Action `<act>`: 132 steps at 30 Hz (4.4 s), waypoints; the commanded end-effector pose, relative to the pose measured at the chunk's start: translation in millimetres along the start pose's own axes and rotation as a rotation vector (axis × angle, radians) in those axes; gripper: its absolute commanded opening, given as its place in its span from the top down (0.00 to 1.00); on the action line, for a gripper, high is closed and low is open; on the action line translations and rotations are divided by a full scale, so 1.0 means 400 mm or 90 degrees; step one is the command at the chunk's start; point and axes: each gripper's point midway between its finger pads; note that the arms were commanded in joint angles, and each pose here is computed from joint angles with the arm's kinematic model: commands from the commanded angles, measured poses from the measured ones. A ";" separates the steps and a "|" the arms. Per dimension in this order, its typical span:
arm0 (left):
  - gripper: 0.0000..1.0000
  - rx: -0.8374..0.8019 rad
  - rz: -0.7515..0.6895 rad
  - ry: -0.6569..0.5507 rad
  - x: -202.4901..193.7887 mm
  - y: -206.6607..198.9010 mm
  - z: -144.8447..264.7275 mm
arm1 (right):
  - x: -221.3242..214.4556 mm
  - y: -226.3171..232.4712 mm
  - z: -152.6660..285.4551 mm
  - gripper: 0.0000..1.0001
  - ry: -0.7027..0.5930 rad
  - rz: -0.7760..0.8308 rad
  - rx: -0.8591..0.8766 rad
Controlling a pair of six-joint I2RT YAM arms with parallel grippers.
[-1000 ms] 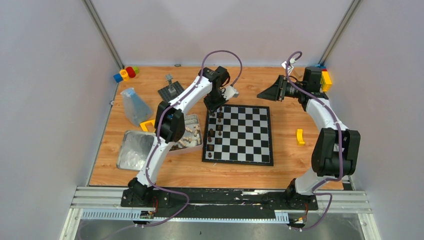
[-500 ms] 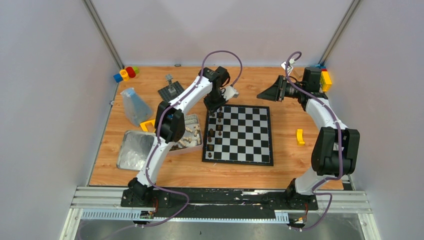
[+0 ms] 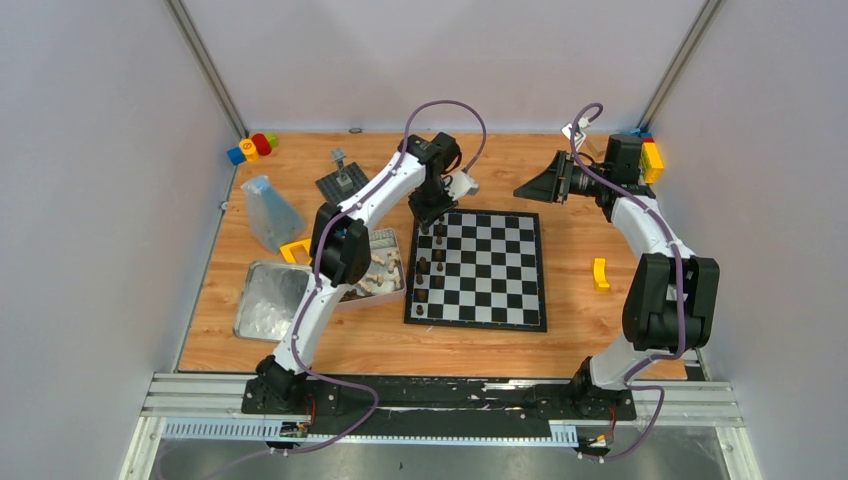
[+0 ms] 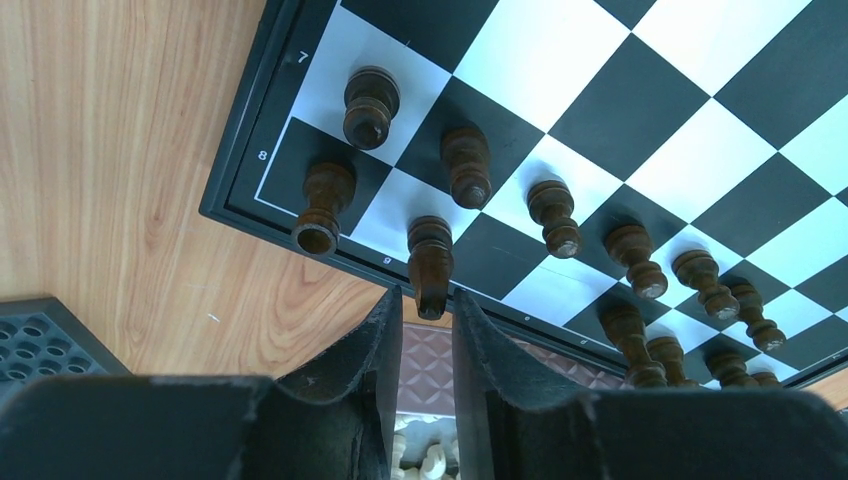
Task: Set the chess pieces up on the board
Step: Place the chess piece on the chessboard, then adjust the storage box at the center of the board.
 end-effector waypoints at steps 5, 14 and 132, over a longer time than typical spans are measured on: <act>0.67 0.019 -0.011 -0.030 0.028 -0.002 0.041 | 0.001 0.004 0.001 0.47 0.002 0.004 0.019; 0.47 0.074 -0.012 -0.119 0.026 0.011 0.193 | 0.011 0.008 0.004 0.46 -0.002 0.018 0.005; 0.45 -0.023 -0.163 -0.067 -0.306 0.151 0.063 | -0.090 -0.087 -0.015 0.47 0.066 0.004 -0.027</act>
Point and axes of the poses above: each gripper's point midway between its finger pads, its own z axis back along the fingers, its own y axis along the line the jaws close on, x = y × z, and after that the axes turned 10 degrees about z, right-handed
